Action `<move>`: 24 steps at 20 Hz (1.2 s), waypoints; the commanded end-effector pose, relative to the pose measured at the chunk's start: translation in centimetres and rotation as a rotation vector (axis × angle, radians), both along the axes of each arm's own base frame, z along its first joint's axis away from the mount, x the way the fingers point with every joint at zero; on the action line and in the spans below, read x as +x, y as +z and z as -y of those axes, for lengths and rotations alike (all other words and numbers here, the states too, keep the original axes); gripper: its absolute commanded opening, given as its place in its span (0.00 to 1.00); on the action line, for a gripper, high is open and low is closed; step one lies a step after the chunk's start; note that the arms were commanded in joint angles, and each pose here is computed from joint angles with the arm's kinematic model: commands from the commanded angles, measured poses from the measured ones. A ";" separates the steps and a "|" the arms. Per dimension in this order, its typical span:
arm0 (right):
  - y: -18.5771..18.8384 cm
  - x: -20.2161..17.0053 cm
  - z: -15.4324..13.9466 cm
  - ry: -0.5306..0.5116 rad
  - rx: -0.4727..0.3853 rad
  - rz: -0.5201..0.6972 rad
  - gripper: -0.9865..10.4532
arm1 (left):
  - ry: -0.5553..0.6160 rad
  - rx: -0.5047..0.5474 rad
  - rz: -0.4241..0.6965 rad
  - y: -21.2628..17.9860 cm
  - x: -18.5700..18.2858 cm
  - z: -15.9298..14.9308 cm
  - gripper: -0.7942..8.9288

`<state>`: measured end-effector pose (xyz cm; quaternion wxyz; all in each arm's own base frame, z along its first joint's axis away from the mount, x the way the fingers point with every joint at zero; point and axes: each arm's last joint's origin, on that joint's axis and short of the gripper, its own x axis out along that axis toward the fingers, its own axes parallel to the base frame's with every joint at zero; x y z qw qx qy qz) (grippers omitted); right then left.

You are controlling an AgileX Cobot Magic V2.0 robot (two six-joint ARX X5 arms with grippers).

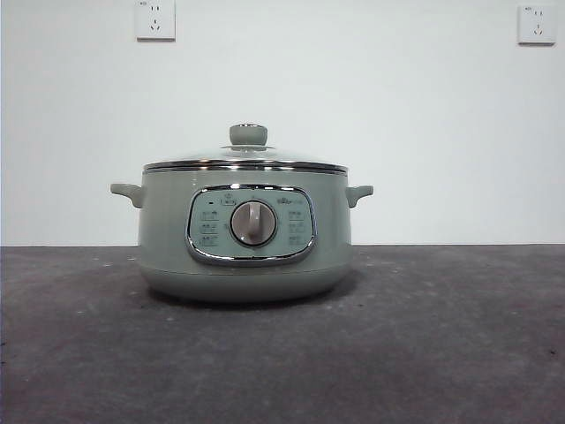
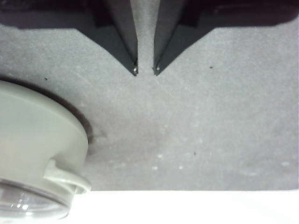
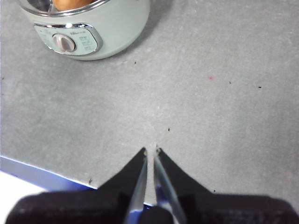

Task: Pick up the potato,open the lid,put the potato in the pot,close the lid

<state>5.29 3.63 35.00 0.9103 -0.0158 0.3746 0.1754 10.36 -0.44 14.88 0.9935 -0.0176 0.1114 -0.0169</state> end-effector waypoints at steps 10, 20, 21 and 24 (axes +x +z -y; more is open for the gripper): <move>-0.2 0.1 -0.1 -0.001 -0.002 -0.006 0.11 | -0.036 0.034 0.062 0.1 -0.7 0.0 0.14; -0.2 0.1 -0.1 -0.002 -0.002 -0.005 0.11 | -0.035 0.036 0.018 -0.2 -0.5 0.0 0.14; -0.2 0.1 -0.1 -0.001 -0.001 -0.004 0.11 | -0.035 0.036 0.012 -0.3 -0.5 0.0 0.14; -0.2 0.1 0.4 -0.059 -0.003 0.009 0.11 | -0.035 0.036 0.001 -0.4 -0.5 0.0 0.14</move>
